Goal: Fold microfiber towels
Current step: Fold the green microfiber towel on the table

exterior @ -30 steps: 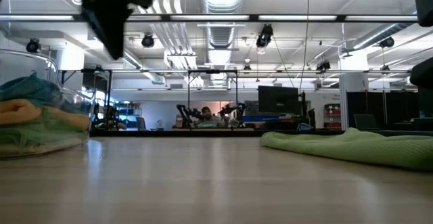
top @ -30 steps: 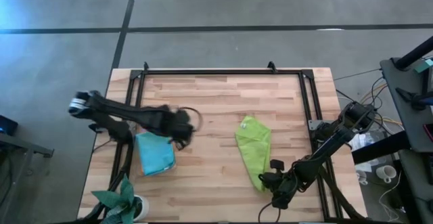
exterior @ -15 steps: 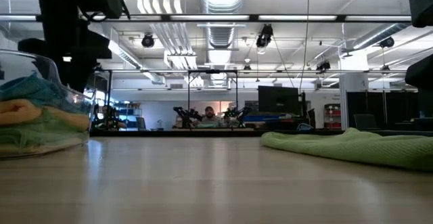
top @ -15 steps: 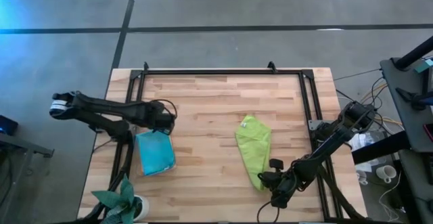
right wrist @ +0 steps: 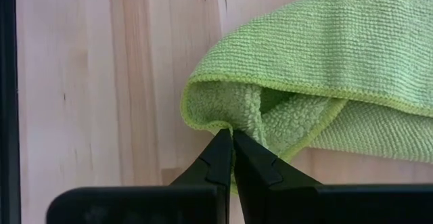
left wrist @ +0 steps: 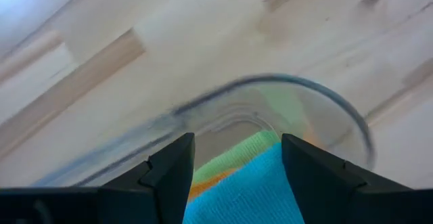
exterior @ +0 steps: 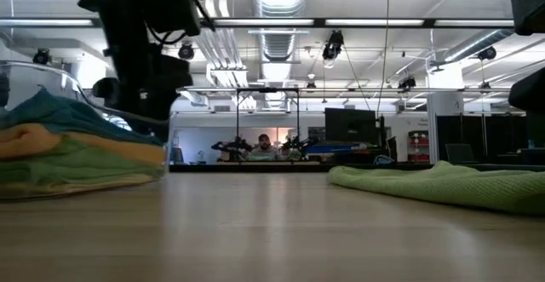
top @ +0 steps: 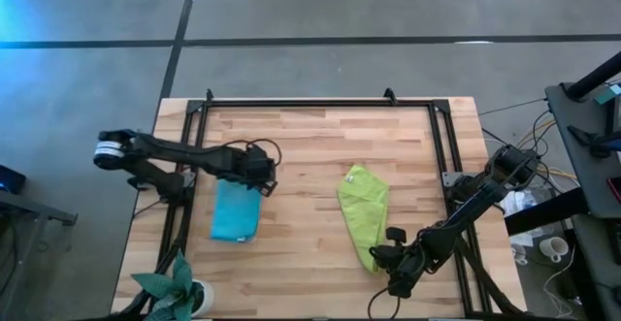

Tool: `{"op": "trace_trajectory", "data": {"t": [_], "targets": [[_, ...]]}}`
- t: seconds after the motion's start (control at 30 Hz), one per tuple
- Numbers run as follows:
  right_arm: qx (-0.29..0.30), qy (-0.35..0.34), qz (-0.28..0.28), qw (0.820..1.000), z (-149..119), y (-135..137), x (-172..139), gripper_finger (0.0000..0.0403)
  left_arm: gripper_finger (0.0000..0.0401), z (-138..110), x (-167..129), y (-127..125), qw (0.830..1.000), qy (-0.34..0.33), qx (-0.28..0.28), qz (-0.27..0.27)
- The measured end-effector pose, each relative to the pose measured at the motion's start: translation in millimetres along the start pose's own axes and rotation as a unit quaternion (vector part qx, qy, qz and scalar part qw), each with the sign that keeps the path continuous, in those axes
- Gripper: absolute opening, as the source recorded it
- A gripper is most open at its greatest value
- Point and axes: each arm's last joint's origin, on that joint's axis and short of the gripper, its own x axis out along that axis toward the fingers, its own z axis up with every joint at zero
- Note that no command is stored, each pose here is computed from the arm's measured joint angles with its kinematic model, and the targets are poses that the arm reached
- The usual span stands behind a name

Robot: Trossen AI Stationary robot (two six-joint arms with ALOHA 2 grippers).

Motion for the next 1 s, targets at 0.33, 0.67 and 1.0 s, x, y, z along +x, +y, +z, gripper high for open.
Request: {"op": "trace_trajectory", "data": {"t": [0.33, 0.67, 1.0], "targets": [[0.004, 0.007, 0.005, 1.000, 0, 0, 0, 0.0009, 0.0205, 28, -9, -9, 0.998, 0.009, 0.054, 0.017], [0.007, 0.009, 0.016, 1.000, 1, 0, -6, 0.0009, 0.0205, 41, -84, -28, 0.992, -0.085, 0.067, -0.064], [0.047, 0.060, -0.007, 0.997, -12, -6, -29, 0.0009, 0.0205, 73, -25, -126, 0.920, -0.265, 0.175, -0.230]]}}
